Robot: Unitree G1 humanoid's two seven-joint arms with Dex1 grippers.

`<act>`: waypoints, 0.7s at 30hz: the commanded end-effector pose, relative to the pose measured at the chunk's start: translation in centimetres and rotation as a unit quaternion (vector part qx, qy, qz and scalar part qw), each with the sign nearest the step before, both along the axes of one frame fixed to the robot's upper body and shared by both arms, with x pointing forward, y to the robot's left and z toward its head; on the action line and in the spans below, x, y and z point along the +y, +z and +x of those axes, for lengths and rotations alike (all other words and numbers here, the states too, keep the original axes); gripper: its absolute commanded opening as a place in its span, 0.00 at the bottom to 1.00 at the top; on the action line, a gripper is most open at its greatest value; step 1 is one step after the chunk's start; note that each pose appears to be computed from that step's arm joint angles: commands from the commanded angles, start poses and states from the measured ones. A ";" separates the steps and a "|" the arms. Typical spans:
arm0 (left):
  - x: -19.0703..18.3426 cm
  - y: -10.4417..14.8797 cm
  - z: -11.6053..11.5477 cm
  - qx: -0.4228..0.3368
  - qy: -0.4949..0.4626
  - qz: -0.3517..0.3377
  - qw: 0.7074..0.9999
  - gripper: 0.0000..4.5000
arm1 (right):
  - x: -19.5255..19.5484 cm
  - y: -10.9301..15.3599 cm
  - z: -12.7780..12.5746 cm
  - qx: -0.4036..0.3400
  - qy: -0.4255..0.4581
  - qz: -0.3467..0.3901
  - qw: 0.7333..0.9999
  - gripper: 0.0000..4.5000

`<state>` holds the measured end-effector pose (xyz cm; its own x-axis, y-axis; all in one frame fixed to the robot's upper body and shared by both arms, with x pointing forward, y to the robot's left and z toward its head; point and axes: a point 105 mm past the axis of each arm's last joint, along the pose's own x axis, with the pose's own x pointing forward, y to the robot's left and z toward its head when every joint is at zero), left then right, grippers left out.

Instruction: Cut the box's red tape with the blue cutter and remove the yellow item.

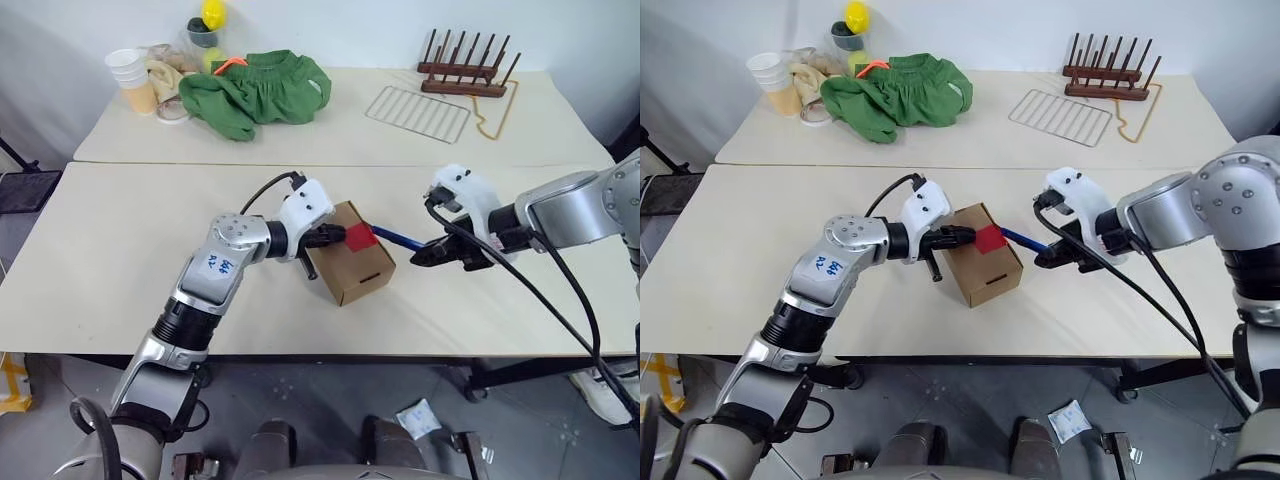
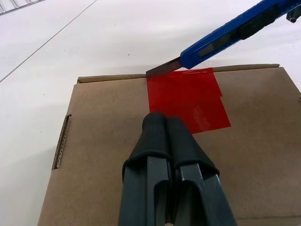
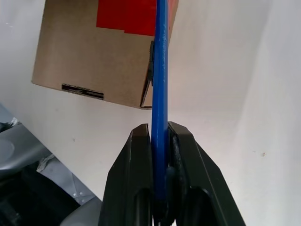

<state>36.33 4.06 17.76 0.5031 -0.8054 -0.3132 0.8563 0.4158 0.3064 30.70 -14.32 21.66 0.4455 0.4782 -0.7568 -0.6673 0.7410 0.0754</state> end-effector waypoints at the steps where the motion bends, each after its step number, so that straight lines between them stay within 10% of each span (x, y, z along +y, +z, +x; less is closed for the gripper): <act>1: -0.1 -2.7 -0.3 0.043 0.007 0.020 0.999 0.00 | 0.2 -0.1 -1.0 0.027 0.022 0.001 0.999 0.03; 21: -0.3 -3.0 -0.5 0.046 0.016 0.007 0.999 0.00 | -0.1 -0.1 -1.6 0.085 0.024 -0.001 0.996 0.03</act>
